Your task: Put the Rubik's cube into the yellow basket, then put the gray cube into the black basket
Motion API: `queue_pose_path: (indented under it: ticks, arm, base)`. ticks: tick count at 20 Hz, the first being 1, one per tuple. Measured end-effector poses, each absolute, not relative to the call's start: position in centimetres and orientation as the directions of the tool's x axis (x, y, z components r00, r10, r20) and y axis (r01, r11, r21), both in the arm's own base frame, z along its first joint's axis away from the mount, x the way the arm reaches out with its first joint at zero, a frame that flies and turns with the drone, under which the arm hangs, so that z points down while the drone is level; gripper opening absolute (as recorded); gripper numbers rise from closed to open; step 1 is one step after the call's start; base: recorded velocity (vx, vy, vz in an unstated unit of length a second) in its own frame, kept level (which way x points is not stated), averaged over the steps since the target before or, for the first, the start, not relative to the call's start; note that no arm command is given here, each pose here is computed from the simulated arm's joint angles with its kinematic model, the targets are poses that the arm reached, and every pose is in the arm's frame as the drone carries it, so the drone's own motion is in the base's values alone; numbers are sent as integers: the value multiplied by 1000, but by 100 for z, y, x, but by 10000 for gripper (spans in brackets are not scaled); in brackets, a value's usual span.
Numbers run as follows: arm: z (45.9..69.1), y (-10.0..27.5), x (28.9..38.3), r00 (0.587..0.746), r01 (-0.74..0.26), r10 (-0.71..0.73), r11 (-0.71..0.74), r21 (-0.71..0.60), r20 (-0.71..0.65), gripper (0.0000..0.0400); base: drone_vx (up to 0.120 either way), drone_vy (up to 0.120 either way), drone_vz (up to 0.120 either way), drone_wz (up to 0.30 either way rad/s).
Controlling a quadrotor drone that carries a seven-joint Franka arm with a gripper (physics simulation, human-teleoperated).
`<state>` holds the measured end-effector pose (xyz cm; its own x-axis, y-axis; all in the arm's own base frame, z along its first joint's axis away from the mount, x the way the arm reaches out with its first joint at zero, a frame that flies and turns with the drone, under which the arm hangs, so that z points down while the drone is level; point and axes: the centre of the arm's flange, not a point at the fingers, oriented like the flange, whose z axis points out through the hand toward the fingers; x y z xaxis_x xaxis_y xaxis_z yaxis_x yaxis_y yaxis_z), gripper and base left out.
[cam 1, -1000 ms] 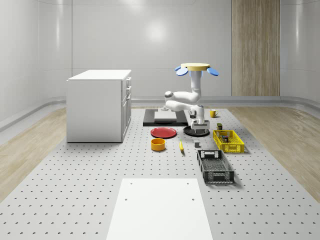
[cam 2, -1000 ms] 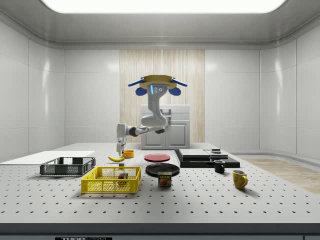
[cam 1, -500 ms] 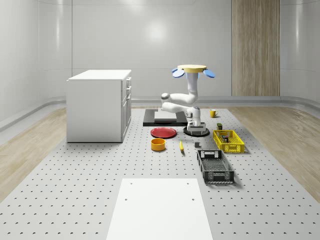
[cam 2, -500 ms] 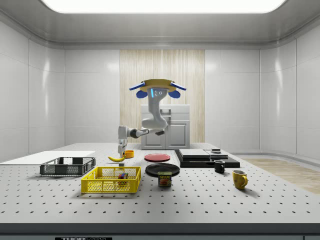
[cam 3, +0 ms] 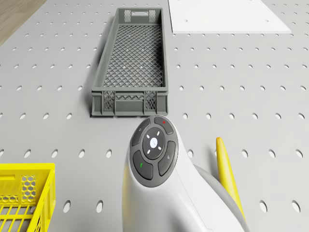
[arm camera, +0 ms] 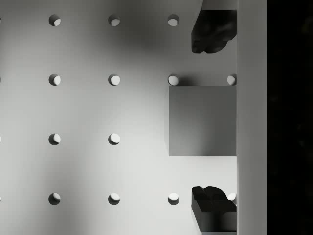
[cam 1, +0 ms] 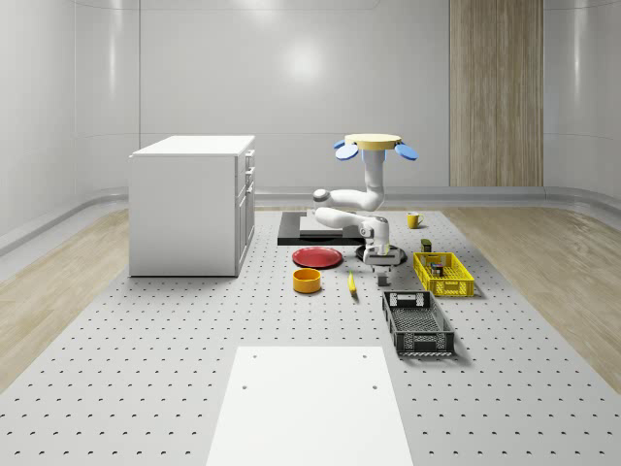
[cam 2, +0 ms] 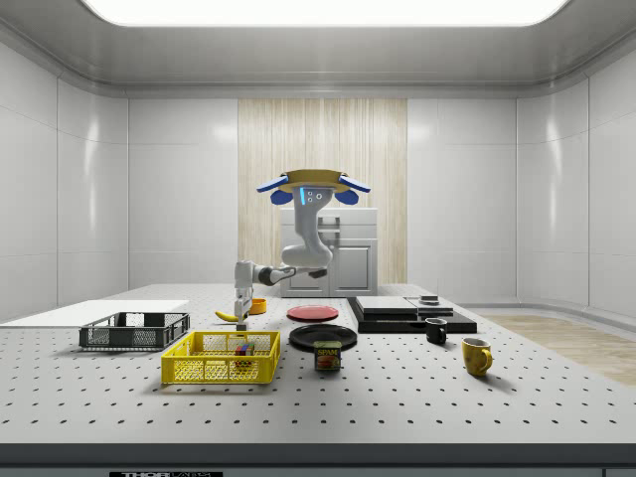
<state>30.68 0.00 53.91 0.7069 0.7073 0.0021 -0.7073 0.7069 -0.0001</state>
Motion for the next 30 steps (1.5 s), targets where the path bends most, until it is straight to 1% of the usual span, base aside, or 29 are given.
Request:
queue_pose_path:
  ticks: [3, 8, 13, 19, 22, 24, 27, 30]
  arm:
    - [5455, 1, 3068, 707, -707, 707, 707, 0, 2, 400]
    - [5640, 1, 3074, 707, -707, 707, 707, 0, 2, 400]
    - [5746, 1, 3165, 707, -707, 707, 707, 0, 2, 400]
    - [5792, 1, 3211, 707, -707, 707, 707, 0, 2, 400]
    - [5800, 0, 3219, 707, -707, 707, 707, 0, 2, 327]
    - [5803, 0, 3222, 707, -707, 707, 707, 0, 2, 297]
    - [5805, 0, 3225, 707, -707, 707, 707, 0, 2, 272]
    - [5807, 0, 3226, 707, -707, 707, 707, 0, 2, 260]
  base:
    - [0, 0, 0, 0]
    - [0, 0, 0, 0]
    - [0, 0, 0, 0]
    - [0, 0, 0, 0]
    - [0, 0, 0, 0]
    - [0, 0, 0, 0]
    - [0, 0, 0, 0]
    - [0, 0, 0, 0]
